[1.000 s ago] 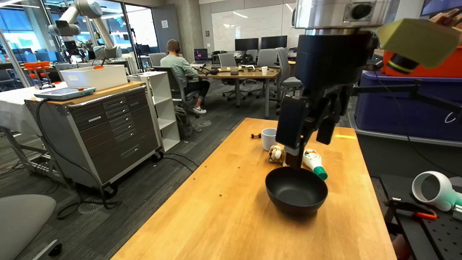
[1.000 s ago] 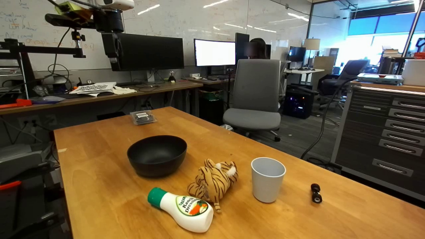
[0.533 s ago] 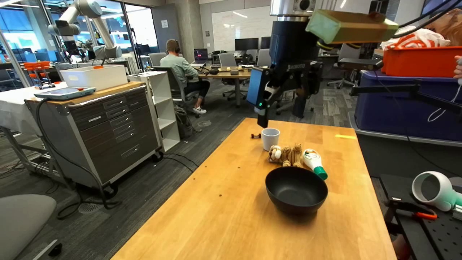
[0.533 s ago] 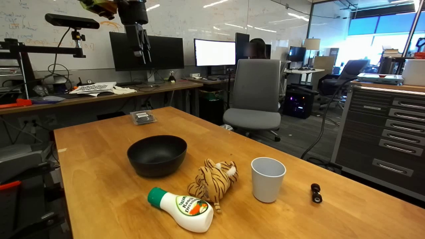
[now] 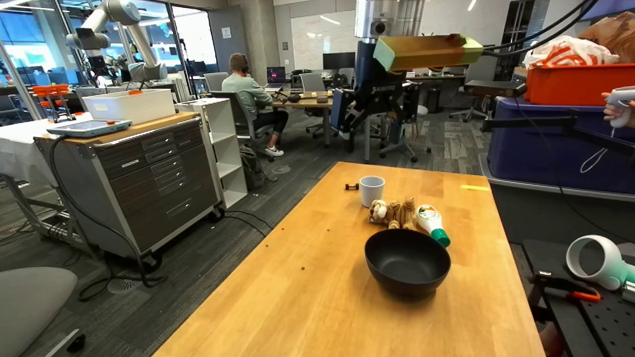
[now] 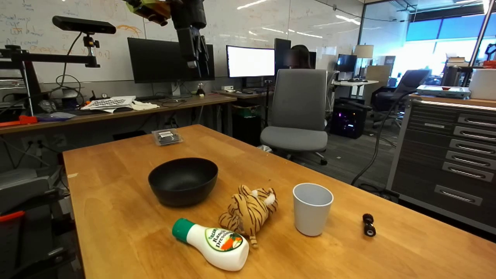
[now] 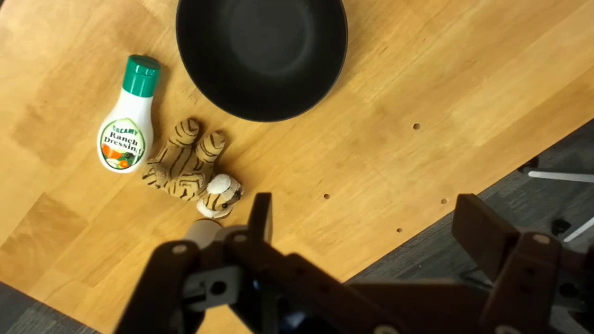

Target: Put the tiger toy in the bowl

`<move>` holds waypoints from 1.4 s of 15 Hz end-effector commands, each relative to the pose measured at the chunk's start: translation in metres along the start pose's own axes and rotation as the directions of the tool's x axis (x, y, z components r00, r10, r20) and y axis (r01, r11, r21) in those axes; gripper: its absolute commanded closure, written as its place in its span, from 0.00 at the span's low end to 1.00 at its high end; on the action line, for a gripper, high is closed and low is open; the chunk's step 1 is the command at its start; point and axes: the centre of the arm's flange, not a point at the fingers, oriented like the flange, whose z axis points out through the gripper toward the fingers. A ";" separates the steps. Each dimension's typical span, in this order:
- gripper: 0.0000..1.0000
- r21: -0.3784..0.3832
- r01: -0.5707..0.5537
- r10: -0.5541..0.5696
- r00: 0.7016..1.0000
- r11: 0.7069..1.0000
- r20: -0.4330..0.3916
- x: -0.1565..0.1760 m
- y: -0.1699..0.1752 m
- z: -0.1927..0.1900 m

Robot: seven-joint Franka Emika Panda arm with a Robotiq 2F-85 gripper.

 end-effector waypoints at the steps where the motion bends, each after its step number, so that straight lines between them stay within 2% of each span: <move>1: 0.00 -0.036 -0.018 0.017 1.000 0.999 -0.018 0.041 0.013 0.001; 6: 0.00 -0.077 0.054 -0.053 0.998 0.996 0.015 0.087 0.057 0.021; 12: 0.00 -0.093 0.132 -0.125 0.989 0.987 0.077 0.116 0.095 0.064; 21: 0.00 -0.142 0.208 -0.186 0.970 0.968 0.156 0.098 0.088 0.146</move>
